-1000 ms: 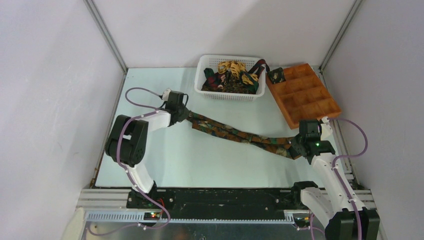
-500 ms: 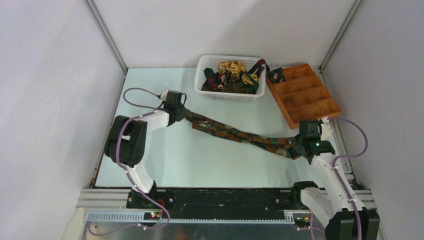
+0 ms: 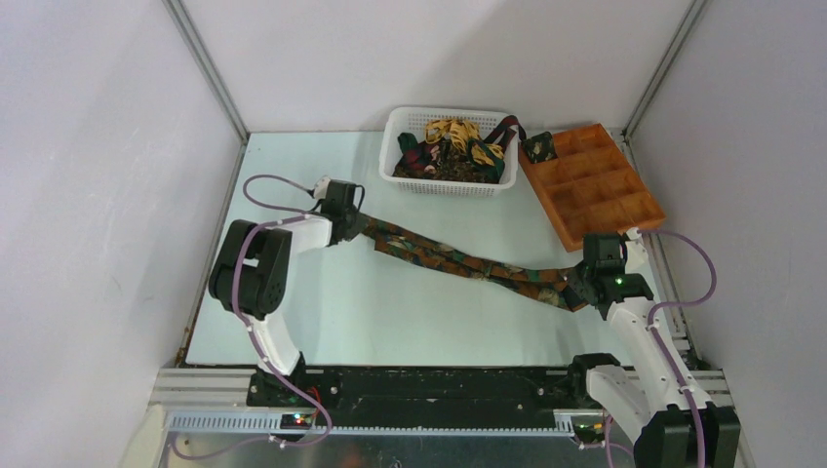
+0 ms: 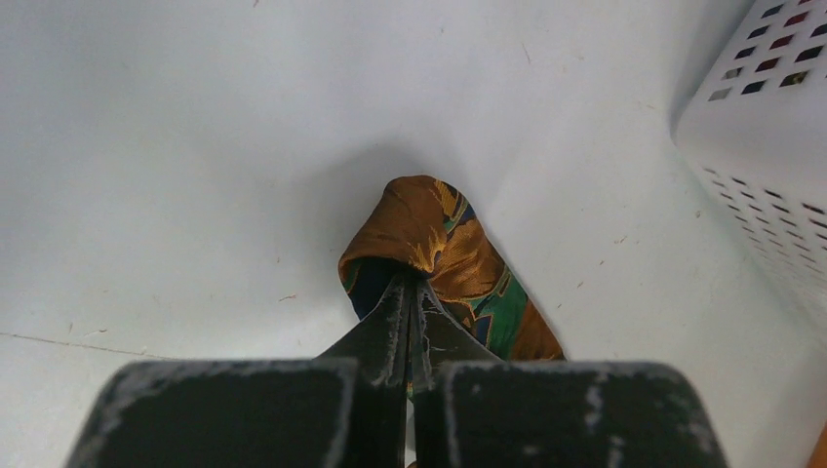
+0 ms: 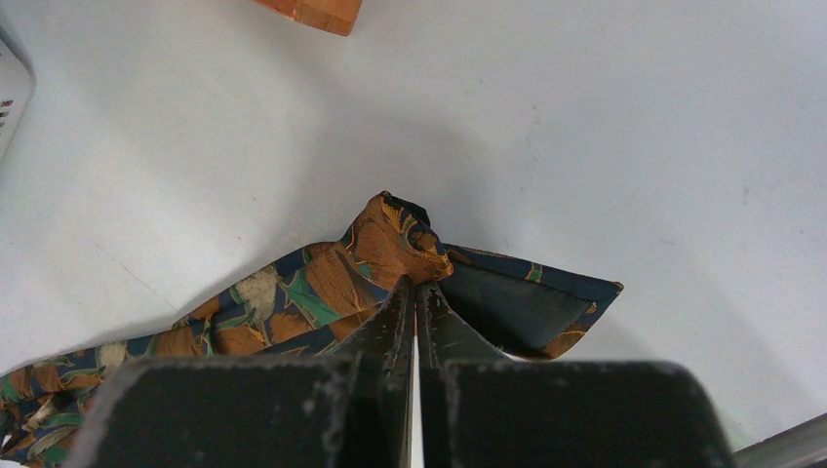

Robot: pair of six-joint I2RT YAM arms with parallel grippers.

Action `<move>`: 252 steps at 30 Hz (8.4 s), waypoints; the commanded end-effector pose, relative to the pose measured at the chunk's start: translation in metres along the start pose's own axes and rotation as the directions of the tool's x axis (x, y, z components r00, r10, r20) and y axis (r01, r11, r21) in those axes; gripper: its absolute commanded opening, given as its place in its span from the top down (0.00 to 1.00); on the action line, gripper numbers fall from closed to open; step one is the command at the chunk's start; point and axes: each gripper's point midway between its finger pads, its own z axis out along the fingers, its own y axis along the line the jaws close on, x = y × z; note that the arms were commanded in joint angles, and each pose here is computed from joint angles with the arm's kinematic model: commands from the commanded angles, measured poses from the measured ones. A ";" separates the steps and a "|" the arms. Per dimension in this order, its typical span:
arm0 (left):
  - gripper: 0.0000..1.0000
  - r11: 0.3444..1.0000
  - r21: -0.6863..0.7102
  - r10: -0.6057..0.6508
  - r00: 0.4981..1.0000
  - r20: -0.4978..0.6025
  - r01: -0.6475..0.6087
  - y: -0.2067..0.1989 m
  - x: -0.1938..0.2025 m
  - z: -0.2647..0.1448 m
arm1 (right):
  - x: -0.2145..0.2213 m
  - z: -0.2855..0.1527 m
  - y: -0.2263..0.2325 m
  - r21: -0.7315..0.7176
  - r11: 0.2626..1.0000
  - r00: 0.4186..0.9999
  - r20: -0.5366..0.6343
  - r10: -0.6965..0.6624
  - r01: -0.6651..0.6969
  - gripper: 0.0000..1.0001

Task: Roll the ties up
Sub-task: Flatten out the tie at the center of the board.

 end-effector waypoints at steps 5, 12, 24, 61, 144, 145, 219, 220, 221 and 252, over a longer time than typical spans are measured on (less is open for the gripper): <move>1.00 0.999 0.007 -0.036 0.998 0.058 0.036 -0.010 -0.026 0.008 | -0.006 0.000 0.003 -0.014 1.000 1.000 0.022 -0.004 0.004 1.00; 1.00 0.999 0.009 -0.044 0.996 0.084 0.043 -0.013 -0.039 0.011 | -0.006 0.001 0.003 -0.009 1.000 1.000 0.021 -0.007 0.007 1.00; 1.00 1.000 -0.026 -0.014 0.996 0.083 0.017 -0.014 -0.049 0.024 | -0.004 0.002 0.002 -0.009 1.000 1.000 0.019 -0.007 0.007 1.00; 1.00 0.959 -0.118 0.264 0.964 0.038 -0.258 -0.035 -0.105 -0.005 | -0.015 0.000 0.002 -0.044 0.999 1.000 0.023 0.018 -0.017 1.00; 0.96 0.950 -0.300 0.103 0.993 0.056 -0.081 0.042 -0.086 -0.022 | -0.024 0.000 -0.008 -0.023 0.999 0.999 0.044 0.028 -0.027 1.00; 0.93 0.951 -0.303 0.093 0.993 0.067 -0.068 0.045 -0.091 -0.022 | -0.024 0.000 -0.008 -0.023 0.999 0.999 0.046 0.029 -0.028 1.00; 0.50 0.986 0.051 -0.168 0.973 0.158 0.162 0.007 -0.068 -0.021 | -0.028 -0.001 -0.014 -0.017 0.999 0.998 0.046 0.047 -0.046 1.00; 0.50 0.986 0.043 -0.164 0.974 0.155 0.160 0.009 -0.066 -0.019 | -0.028 -0.001 -0.014 -0.016 0.999 0.998 0.046 0.047 -0.047 1.00; 0.49 0.986 0.036 -0.166 0.974 0.156 0.162 0.012 -0.067 -0.018 | -0.028 -0.001 -0.014 -0.015 0.999 0.998 0.047 0.048 -0.047 1.00; 0.58 0.974 -0.051 -0.207 0.961 0.183 0.219 0.060 -0.077 -0.019 | -0.028 -0.001 -0.015 -0.012 0.999 0.998 0.048 0.047 -0.046 1.00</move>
